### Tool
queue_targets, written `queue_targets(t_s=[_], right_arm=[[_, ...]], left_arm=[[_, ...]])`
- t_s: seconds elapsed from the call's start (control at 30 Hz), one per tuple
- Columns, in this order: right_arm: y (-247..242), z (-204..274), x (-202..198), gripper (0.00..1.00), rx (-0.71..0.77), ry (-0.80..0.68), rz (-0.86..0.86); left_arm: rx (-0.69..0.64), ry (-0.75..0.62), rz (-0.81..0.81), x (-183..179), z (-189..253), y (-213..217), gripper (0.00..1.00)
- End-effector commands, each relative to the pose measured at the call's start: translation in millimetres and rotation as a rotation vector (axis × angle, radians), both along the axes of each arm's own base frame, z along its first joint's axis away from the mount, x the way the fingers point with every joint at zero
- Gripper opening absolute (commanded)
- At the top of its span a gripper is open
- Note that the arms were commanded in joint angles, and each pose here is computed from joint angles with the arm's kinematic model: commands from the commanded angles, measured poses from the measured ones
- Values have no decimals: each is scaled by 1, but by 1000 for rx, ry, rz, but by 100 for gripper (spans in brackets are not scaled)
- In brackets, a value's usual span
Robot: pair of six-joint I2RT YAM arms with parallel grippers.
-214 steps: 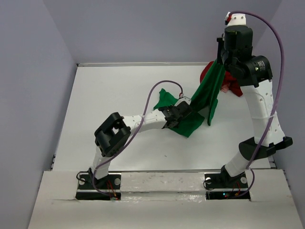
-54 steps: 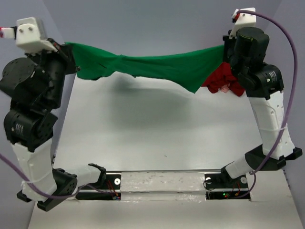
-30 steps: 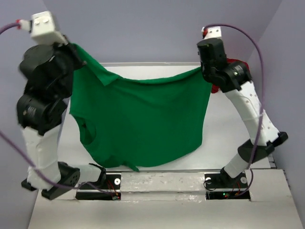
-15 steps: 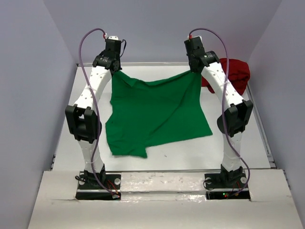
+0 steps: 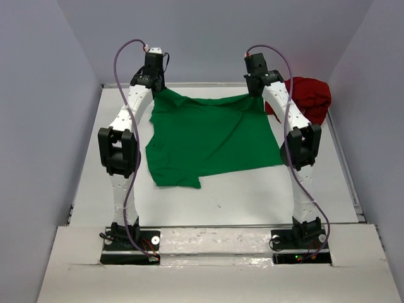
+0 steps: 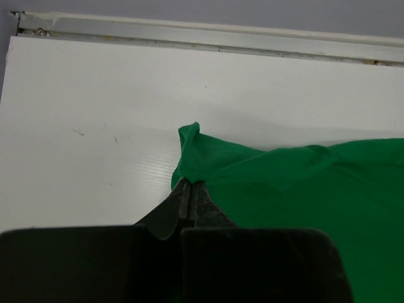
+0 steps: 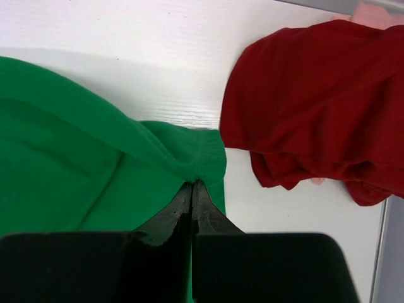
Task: Fold and stack the t-shirts
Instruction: Flatten the tshirt out
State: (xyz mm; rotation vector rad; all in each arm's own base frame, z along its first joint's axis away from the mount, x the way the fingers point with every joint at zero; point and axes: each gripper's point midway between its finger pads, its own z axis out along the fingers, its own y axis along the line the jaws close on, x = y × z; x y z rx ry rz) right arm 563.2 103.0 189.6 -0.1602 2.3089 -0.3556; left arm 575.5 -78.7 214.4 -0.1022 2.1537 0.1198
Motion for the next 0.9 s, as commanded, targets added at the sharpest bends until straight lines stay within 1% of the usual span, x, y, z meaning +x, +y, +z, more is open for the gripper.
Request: queue_targets(t_s=[0.0,0.13,0.27,0.37,0.47,0.73,0.87], right_arm=[[2,24,22,0,37,-100,13],[-1,25,25,0,30,-112,-7],[-13,28,26,0,-11,-132,-70],[-38,24,26,0,-53,-133,-148],[-51,15,26,0,-59,-114,-177],[-65,-9,36,0,-21,-76,-163],[-60,-17,39,0,-8,-62,-134]], left_arm=[[-69,-94,-65,5,35,-22,0],[-58,-101,-86,-1,39,-37,0],[-37,-92,-91,-7,40,-47,0],[-33,-85,-85,-14,39,-51,0],[-33,-84,-75,-19,39,-50,0],[-3,-43,-60,-35,26,-51,0],[21,-21,-56,-43,20,-50,0]])
